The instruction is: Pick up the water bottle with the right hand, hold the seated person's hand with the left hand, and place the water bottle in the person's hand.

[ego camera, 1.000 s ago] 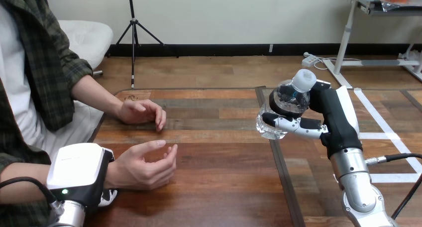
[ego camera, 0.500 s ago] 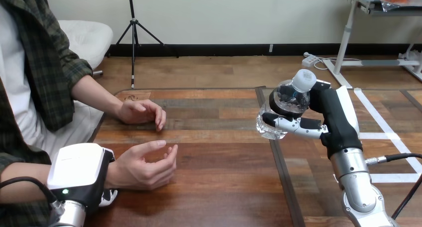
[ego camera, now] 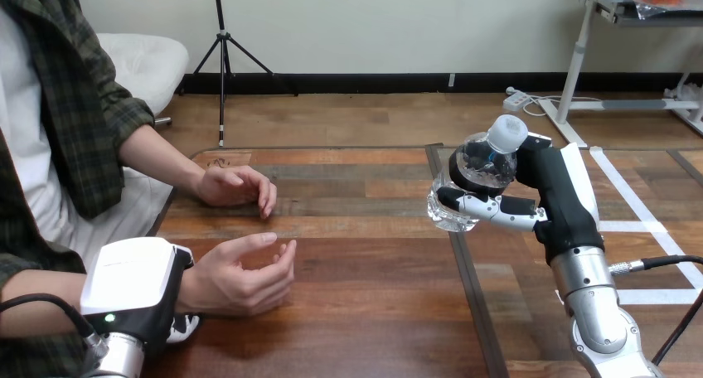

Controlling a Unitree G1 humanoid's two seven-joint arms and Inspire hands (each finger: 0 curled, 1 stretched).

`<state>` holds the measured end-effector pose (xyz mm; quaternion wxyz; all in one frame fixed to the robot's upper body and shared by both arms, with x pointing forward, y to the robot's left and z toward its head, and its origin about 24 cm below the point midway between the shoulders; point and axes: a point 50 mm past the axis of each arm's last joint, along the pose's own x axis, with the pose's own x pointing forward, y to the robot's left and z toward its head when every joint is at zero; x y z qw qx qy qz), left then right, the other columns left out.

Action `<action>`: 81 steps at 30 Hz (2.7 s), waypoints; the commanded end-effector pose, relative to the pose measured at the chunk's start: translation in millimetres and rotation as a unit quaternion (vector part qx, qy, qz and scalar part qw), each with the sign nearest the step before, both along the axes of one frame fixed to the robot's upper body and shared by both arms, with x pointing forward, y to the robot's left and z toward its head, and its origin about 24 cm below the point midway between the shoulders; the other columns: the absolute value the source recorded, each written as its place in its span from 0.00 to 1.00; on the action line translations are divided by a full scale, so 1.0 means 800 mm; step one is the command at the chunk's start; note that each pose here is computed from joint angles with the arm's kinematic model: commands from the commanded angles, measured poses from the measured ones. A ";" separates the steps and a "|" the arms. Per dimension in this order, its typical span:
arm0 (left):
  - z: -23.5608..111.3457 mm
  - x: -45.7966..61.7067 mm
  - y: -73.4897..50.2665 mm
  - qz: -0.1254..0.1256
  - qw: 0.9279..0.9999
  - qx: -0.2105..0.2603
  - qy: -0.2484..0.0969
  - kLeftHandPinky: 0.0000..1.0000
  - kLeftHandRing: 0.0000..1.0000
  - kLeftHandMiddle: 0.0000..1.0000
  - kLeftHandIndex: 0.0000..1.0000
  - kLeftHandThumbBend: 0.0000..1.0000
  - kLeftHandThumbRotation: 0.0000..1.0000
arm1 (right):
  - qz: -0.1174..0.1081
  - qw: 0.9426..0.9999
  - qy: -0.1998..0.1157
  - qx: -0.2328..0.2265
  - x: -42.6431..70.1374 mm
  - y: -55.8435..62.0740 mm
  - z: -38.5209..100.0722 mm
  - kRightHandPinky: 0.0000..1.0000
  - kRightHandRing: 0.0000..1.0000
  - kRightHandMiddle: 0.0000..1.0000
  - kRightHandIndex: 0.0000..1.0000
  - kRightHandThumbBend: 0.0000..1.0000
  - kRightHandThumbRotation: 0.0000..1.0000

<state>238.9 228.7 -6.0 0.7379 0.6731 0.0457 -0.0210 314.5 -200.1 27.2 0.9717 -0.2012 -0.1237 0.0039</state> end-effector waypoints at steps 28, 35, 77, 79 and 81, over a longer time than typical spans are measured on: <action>0.019 0.003 -0.037 -0.066 0.993 -0.075 -0.066 0.37 0.40 0.43 0.40 0.85 0.00 | 0.012 0.996 -0.088 0.014 0.024 0.011 0.052 0.38 0.44 0.48 0.47 0.72 0.00; 0.022 0.002 -0.039 -0.068 0.991 -0.085 -0.075 0.36 0.40 0.43 0.40 0.85 0.00 | 0.012 0.996 -0.089 0.013 0.024 0.012 0.051 0.39 0.44 0.48 0.48 0.72 0.00; 0.037 -0.002 -0.052 -0.082 0.986 -0.101 -0.105 0.34 0.37 0.41 0.38 0.85 0.00 | 0.007 0.996 -0.085 0.009 0.025 0.010 0.051 0.38 0.43 0.48 0.48 0.72 0.00; 0.037 -0.002 -0.052 -0.083 0.986 -0.101 -0.108 0.34 0.37 0.41 0.38 0.85 0.00 | 0.008 0.996 -0.086 0.009 0.025 0.010 0.051 0.38 0.43 0.48 0.48 0.72 0.00; 0.038 -0.002 -0.053 -0.084 0.985 -0.101 -0.109 0.34 0.37 0.41 0.37 0.85 0.00 | 0.008 0.996 -0.086 0.011 0.025 0.011 0.051 0.38 0.43 0.48 0.48 0.72 0.00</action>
